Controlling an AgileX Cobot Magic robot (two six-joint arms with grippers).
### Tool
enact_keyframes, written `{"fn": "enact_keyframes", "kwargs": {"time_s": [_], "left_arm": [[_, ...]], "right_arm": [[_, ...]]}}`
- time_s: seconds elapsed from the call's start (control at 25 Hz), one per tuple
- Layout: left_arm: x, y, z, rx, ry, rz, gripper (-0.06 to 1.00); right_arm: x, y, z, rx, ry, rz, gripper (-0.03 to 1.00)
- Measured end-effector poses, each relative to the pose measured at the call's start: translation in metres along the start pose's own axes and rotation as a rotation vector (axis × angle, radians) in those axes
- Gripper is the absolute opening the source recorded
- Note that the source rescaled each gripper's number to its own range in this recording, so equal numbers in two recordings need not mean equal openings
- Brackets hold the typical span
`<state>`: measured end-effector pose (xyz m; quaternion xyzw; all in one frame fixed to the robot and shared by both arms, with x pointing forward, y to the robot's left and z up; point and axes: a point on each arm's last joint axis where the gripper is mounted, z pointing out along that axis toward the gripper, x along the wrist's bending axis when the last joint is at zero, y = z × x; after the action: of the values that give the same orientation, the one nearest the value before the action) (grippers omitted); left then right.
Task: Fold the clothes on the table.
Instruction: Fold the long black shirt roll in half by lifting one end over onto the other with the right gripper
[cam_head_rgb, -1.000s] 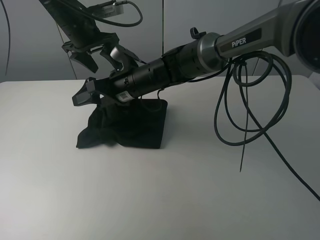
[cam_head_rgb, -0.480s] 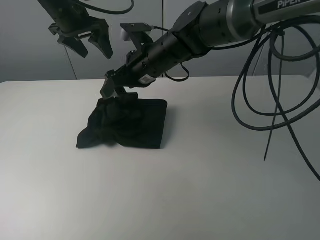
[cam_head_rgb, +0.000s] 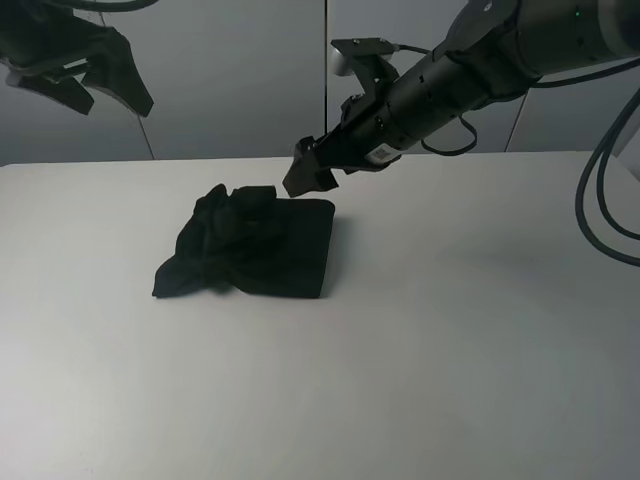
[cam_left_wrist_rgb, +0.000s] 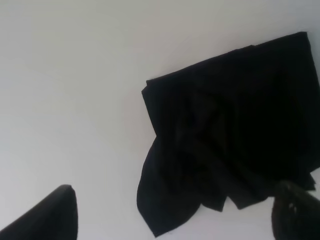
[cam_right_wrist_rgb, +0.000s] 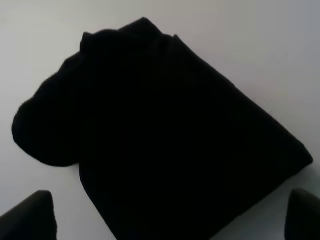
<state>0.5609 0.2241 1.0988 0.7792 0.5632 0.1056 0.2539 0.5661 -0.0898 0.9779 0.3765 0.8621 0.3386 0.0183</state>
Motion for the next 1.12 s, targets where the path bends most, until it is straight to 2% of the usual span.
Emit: {"fn": "enact_keyframes", "kwargs": {"time_s": [0.28, 0.4, 0.52, 0.72, 0.96, 1.12], "left_arm": [[-0.008, -0.079, -0.092, -0.144, 0.182, -0.006, 1.0], [-0.009, -0.118, -0.12, -0.154, 0.267, -0.012, 1.0], [-0.011, -0.16, -0.135, -0.16, 0.314, -0.02, 1.0], [-0.016, -0.203, -0.152, -0.222, 0.332, -0.074, 1.0], [-0.015, -0.208, -0.145, -0.167, 0.339, -0.117, 1.0], [-0.012, -0.218, -0.129, -0.087, 0.338, -0.144, 1.0]], "right_arm": [[0.004, -0.006, 0.001, 0.063, 0.029, -0.05, 1.0], [0.007, -0.008, 0.0, 0.089, 0.056, -0.072, 1.0], [0.007, -0.009, 0.0, 0.097, 0.066, -0.099, 1.0], [0.012, -0.015, 0.015, 0.137, 0.09, -0.119, 1.0], [0.032, -0.013, 0.061, 0.223, 0.17, -0.147, 1.0], [0.037, -0.007, 0.082, 0.27, 0.212, -0.086, 1.0]]}}
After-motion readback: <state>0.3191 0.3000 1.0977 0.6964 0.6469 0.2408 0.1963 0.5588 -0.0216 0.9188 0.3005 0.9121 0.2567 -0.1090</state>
